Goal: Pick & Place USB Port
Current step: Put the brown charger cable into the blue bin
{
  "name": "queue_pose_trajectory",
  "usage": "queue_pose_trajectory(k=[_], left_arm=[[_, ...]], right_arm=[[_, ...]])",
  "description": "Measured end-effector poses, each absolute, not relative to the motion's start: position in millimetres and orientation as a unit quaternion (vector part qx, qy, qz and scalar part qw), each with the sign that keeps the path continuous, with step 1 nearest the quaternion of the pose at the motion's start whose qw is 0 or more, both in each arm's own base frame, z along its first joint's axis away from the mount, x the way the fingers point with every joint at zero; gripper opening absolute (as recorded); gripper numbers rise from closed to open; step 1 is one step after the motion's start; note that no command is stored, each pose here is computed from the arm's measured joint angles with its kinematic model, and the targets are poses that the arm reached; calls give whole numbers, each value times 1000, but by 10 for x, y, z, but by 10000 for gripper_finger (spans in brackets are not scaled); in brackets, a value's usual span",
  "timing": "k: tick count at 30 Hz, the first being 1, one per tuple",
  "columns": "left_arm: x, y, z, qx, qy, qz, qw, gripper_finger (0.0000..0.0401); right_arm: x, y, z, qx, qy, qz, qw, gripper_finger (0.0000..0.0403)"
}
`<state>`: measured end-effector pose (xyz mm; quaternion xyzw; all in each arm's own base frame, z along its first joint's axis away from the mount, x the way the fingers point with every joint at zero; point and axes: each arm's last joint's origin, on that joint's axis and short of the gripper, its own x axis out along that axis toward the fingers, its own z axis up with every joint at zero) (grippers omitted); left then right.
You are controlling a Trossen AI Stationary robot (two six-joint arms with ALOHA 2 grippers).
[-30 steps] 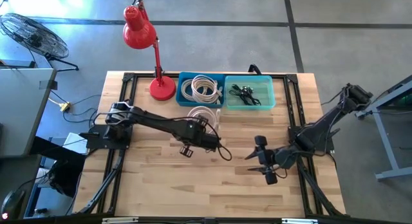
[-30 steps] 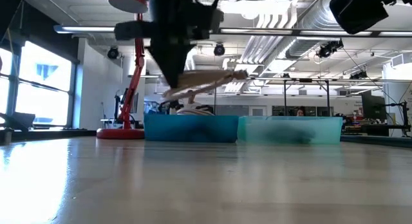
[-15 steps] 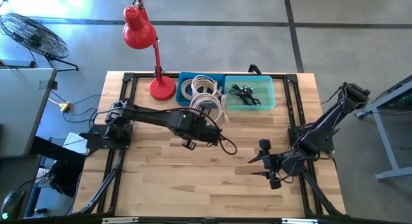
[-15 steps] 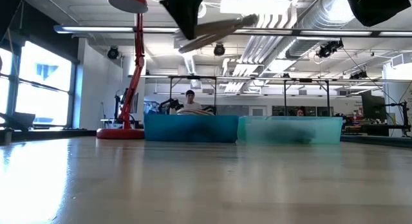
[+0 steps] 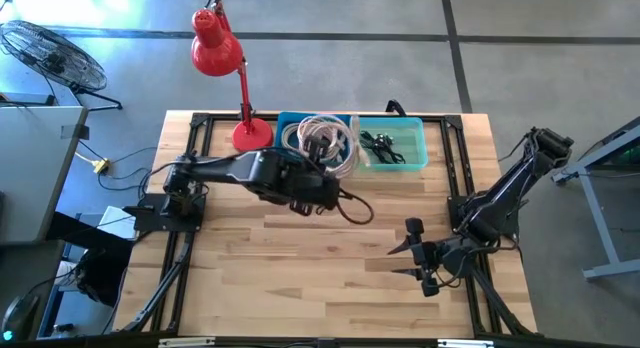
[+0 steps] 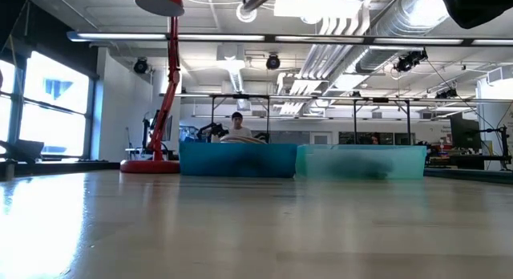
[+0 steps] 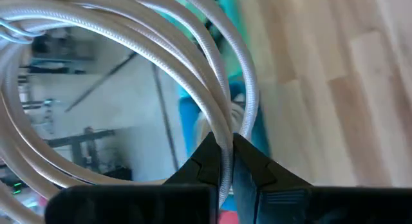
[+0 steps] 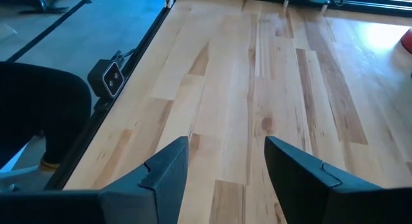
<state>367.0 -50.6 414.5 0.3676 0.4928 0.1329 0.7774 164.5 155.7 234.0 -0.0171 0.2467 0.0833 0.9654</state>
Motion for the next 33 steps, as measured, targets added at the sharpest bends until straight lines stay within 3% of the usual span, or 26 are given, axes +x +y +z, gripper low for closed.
queue_pose_trajectory(k=[8,16,24,33], left_arm=[[3541,-105,4366,350,481,192,781,10],[3501,573,4360,244,500,189,809,10],[3486,1122,4224,169,524,193,812,10],[3639,1403,3944,149,559,189,793,10]], right_arm=[[1646,1557,2341,-16,247,83,965,197],[1648,1556,2344,-17,244,80,966,197],[1646,1554,2341,-18,245,80,966,197],[1640,1548,2328,-24,251,78,964,197]])
